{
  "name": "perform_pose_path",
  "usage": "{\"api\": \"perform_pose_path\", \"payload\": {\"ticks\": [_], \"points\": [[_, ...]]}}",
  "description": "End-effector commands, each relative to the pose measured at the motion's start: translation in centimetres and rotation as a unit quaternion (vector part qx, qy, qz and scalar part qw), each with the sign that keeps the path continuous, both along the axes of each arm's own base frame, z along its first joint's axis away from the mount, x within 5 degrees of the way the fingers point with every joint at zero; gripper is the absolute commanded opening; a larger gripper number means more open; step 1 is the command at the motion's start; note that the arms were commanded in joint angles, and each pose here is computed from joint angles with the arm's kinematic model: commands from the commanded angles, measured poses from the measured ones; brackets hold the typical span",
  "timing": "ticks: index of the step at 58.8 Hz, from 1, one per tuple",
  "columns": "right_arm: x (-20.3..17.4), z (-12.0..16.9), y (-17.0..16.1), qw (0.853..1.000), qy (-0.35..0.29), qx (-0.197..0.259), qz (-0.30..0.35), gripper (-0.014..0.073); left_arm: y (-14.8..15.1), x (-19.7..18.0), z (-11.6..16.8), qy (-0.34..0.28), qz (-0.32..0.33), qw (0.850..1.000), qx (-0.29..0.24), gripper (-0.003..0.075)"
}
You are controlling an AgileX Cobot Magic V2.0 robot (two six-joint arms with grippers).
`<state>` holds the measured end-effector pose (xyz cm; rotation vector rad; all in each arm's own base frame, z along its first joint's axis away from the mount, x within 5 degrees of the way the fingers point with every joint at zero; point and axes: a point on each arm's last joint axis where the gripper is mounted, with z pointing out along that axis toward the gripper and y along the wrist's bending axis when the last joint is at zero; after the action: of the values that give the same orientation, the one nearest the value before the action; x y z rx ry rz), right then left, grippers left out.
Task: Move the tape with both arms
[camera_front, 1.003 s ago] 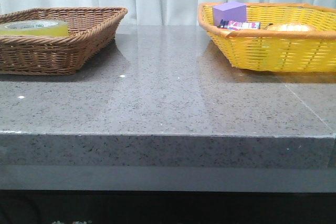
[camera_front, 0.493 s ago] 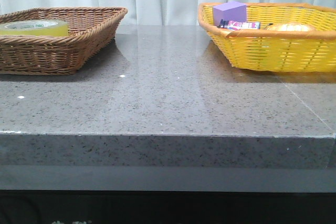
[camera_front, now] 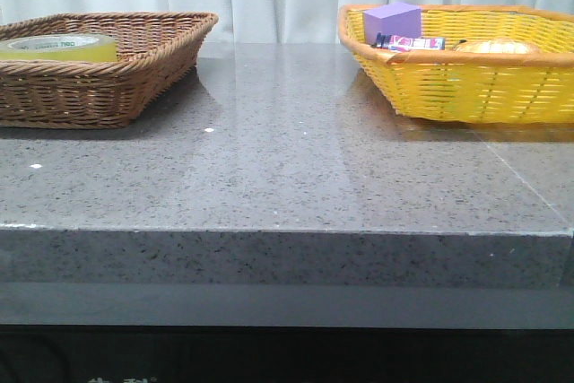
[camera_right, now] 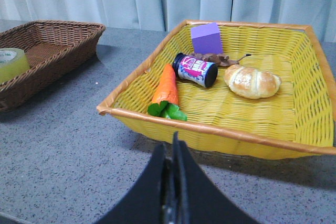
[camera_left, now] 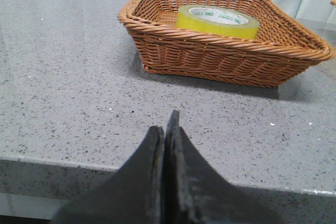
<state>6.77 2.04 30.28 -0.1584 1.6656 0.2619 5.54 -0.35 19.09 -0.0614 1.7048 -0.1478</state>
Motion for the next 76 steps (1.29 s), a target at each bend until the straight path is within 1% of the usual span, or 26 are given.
{"api": "perform_pose_path", "payload": {"ticks": [1,8,17,23,30,41,47,56,76], "points": [[0.0,1.4,-0.2,0.999,-0.043,0.009,-0.012,-0.012,0.0,0.1,-0.4,-0.035,0.001,0.999,-0.004,-0.002],[0.0,1.2,-0.3,0.999,-0.047,0.001,-0.018,-0.012,0.0,0.1,-0.4,-0.035,0.001,0.999,-0.004,-0.002],[-0.5,-0.3,-0.9,0.996,-0.075,-0.001,-0.056,-0.012,0.0,0.1,-0.4,-0.035,0.001,0.999,-0.004,-0.002],[-1.0,-2.2,-1.3,0.993,-0.087,0.011,-0.076,-0.012,0.0,0.1,-0.4,-0.035,0.001,0.999,-0.004,-0.002],[-1.2,-4.9,-1.4,0.993,-0.076,0.032,-0.085,-0.012,0.0,0.1,-0.4,-0.035,0.001,0.999,-0.004,-0.002],[-1.0,-8.2,-1.4,0.994,-0.052,0.03,-0.089,-0.012,0.0,0.1,-0.4,-0.035,0.001,0.999,-0.004,-0.002],[-0.9,-9.5,-1.6,0.993,-0.06,0.031,-0.095,-0.012,0.0,0.1,-0.4,-0.035,0.001,0.999,-0.004,-0.002],[-1.5,-9.2,-1.5,0.992,-0.08,0.034,-0.092,-0.012,0.0,0.1,-0.4,-0.035,0.001,0.999,-0.004,-0.002],[-1.5,-9.3,-1.5,0.993,-0.075,0.033,-0.091,-0.012,0.0,0.1,-0.4,-0.035,0.001,0.999,-0.004,-0.002]]}}
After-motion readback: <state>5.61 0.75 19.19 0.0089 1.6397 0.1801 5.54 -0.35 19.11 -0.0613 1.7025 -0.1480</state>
